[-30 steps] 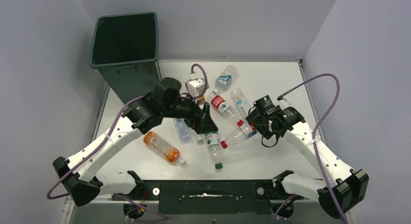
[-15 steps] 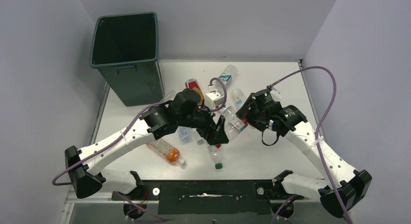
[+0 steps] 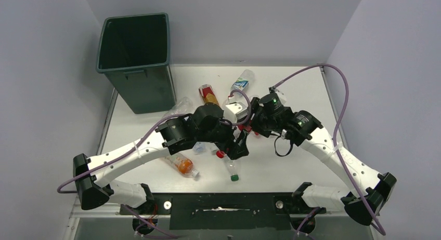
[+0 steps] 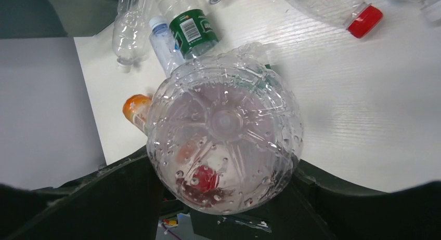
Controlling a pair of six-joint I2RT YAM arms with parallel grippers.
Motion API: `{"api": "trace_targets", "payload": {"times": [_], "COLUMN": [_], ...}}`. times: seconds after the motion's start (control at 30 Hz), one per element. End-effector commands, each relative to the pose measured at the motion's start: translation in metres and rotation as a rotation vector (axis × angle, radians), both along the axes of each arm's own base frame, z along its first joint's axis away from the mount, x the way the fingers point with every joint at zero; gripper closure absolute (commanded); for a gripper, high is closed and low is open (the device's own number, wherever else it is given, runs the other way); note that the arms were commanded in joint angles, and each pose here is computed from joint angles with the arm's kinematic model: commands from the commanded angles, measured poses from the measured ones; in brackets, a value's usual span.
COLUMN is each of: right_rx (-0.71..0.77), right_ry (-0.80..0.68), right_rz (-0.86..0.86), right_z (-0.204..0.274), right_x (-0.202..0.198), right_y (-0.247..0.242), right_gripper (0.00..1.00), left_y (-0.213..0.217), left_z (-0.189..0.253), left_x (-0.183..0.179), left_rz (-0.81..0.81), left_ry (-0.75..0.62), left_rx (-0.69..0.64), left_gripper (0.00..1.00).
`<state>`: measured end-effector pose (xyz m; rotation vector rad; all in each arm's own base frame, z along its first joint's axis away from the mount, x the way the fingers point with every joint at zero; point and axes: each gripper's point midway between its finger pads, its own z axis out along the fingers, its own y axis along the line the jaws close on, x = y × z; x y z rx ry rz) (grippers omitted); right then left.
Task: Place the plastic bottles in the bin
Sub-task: Pick up the plastic bottle at the center of the board.
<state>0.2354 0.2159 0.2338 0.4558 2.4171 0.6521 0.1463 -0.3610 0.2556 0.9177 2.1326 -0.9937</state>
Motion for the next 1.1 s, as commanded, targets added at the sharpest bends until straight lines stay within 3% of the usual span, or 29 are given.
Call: {"api": "trace_targets", "payload": {"times": [0.0,0.57,1.07], "right_rx": [0.128,0.1,0.197], "right_ry": [-0.081,-0.059,-0.045], "right_rz": [0.041,0.066,0.239], "right_z": [0.039,0.039,0.048], "right_x": [0.001,-0.006,-0.021], "right_y": [0.028,0.014,0.035], "right_gripper": [0.53,0.56,0.58], "left_y": [-0.006,0.014,0.028], "left_z": [0.01,0.027,0.023], "left_x": [0.012,0.011,0.016], "left_rz": [0.052,0.045,0.051], "left_ry": [-0.073,-0.136,-0.208], "left_rx": [-0.014,0.021,0.056], "left_gripper": [0.1,0.1,0.09]}}
